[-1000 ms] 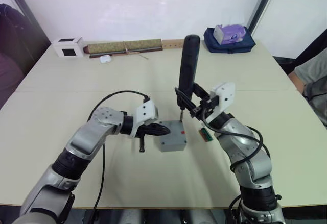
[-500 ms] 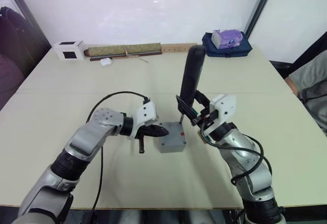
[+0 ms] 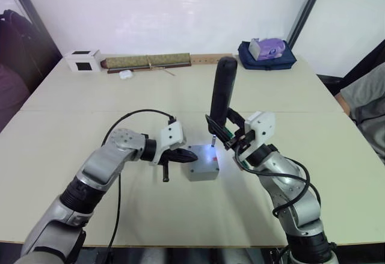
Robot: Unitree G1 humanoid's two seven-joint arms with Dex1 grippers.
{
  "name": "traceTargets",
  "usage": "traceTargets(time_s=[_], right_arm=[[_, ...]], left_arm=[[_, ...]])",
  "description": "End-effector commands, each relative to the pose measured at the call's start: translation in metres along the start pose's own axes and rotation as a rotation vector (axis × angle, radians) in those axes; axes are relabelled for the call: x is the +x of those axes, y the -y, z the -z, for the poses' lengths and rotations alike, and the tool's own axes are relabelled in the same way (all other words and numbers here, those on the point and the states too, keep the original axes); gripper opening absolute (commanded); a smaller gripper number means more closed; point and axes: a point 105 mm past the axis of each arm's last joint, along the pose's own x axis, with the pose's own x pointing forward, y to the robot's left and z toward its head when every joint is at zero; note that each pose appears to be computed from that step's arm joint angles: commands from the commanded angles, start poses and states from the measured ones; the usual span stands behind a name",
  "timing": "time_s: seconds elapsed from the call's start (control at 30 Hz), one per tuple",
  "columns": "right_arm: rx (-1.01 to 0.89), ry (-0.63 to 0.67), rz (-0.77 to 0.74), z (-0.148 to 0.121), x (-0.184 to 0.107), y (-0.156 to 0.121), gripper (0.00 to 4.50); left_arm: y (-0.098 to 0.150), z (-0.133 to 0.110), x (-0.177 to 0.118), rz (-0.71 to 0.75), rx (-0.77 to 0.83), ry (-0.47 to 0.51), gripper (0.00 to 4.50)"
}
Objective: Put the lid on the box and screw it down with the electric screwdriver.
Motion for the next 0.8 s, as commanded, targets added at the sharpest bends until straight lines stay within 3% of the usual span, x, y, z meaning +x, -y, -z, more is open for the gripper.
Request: traceTargets(time_s=[0.03,0.8], right_arm=[[0.089,-0.21,-0.013,0.0527,-0.0113,-0.0054,1.85],[0.068,-0.221,-0.015,0.0546,-0.0145,-0.0013,1.85]], left_arm=[[0.0045,0.0046,0.0016,0.011,-0.007,-0.022,0.0],[0.0044,0.0057,0.0024,0.015,-0.006,-0.021,0.0]])
